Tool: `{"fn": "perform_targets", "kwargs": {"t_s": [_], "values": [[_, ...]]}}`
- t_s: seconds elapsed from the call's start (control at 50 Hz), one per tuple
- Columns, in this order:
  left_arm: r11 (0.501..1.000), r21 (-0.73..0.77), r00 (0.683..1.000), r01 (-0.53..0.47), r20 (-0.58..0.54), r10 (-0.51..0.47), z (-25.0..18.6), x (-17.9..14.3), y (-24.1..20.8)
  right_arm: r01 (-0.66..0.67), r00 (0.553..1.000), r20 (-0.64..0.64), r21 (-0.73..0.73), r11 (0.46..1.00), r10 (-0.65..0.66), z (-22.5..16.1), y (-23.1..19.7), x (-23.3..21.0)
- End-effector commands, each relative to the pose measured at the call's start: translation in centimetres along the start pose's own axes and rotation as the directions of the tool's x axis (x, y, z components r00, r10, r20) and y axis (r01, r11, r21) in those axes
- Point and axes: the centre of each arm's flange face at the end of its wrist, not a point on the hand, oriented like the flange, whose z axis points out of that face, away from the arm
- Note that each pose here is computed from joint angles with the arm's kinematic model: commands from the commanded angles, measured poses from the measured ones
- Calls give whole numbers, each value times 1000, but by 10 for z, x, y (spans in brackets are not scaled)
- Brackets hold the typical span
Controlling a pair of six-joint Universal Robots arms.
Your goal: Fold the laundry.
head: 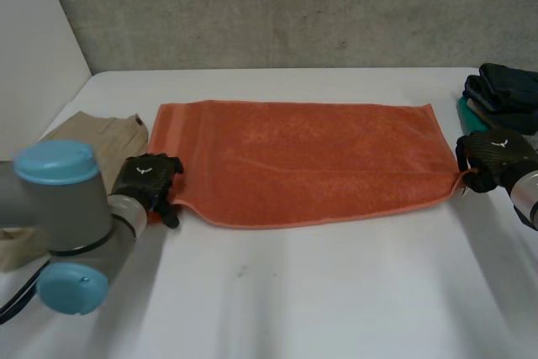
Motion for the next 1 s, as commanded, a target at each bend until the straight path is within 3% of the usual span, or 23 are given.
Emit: {"fn": "perform_targets", "kwargs": {"t_s": [0.02, 0.2, 0.28, 0.36, 0.44, 0.52, 0.58, 0.66, 0.82, 1.0], "values": [[994, 1, 987, -107, 120, 106, 13, -9, 3, 6, 1000, -7, 0, 1000, -6, -2, -4, 3], [970, 63, 968, -234, 106, 227, -8, -10, -8, 84, 996, 42, -51, 995, -82, -11, -7, -3], [939, 67, 940, -337, 70, 333, -35, -8, -14, 195, 978, 94, -117, 974, -184, -24, -10, -2], [866, -14, 866, -500, -36, 499, -79, -6, -9, 371, 923, 201, -255, 893, -327, -53, -9, 7], [807, -101, 812, -581, -143, 566, -111, -9, -4, 491, 858, 359, -360, 793, -368, -83, -4, 12], [773, -172, 785, -610, -260, 562, -133, -7, 0, 539, 812, 466, -369, 757, -351, -97, -3, 11], [768, -179, 778, -614, -301, 552, -135, -5, -3, 525, 822, 449, -356, 773, -351, -92, -6, 13], [778, -120, 773, -617, -274, 572, -112, 0, -13, 475, 860, 378, -345, 809, -343, -74, -7, 17], [792, 78, 790, -606, -62, 610, -29, 4, -52, 315, 946, 166, -257, 914, -280, -14, -14, 26], [770, 198, 794, -607, 112, 598, 46, 7, -72, 291, 955, -9, -135, 947, -295, 39, -15, 19]]}}
